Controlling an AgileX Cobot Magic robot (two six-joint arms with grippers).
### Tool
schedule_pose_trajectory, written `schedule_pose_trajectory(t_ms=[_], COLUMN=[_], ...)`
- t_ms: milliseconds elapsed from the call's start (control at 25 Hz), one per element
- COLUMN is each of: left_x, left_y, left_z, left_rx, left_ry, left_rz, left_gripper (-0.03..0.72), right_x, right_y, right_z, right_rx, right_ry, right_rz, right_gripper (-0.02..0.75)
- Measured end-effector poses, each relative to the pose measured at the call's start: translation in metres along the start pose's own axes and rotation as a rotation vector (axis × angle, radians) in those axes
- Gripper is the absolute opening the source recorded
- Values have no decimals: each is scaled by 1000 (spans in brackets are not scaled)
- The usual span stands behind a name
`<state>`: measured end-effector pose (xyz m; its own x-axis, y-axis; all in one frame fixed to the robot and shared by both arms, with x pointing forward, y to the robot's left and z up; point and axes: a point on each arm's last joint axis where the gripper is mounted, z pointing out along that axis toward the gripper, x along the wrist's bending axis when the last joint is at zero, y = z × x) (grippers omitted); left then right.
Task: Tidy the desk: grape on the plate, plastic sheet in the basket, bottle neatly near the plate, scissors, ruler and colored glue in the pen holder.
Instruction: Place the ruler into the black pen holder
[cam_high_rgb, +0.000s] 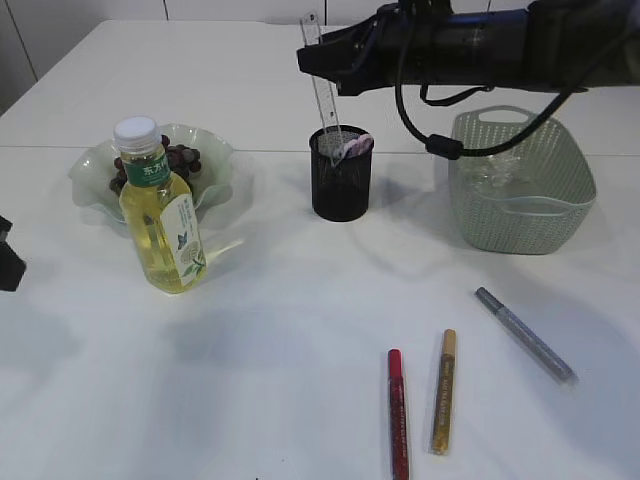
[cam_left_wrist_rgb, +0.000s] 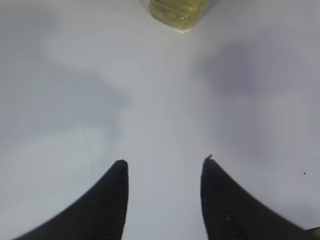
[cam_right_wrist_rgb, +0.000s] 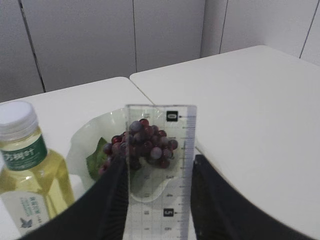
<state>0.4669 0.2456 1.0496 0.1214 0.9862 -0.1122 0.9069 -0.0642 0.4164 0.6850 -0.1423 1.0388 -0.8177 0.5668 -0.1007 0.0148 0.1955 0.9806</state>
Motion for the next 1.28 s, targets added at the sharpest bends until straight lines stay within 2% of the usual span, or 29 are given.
schedule_pose_trajectory(t_ms=[240, 480, 880, 1000, 1160, 1280], left_x=[0, 0, 0, 0, 0, 0], left_y=[-1, -2, -2, -2, -2, -2], left_z=[0, 0, 0, 0, 0, 0], left_rx=[16, 18, 18, 18, 18, 18], left_ry=[1, 0, 0, -2, -2, -2], left_rz=[0, -1, -2, -3, -3, -3], left_gripper=[327, 326, 323, 323, 322, 319], right_x=[-25, -47, -57, -57, -58, -59], right_y=[-4, -8, -46, -50, -50, -49], right_z=[28, 46, 63, 64, 64, 63], right_rx=[-42, -58, -2, 2, 1, -1], right_ry=[-23, -88, -123, -124, -129, -131], right_rz=[-43, -74, -38, -8, 26, 39], right_gripper=[300, 299, 303, 343, 464, 510])
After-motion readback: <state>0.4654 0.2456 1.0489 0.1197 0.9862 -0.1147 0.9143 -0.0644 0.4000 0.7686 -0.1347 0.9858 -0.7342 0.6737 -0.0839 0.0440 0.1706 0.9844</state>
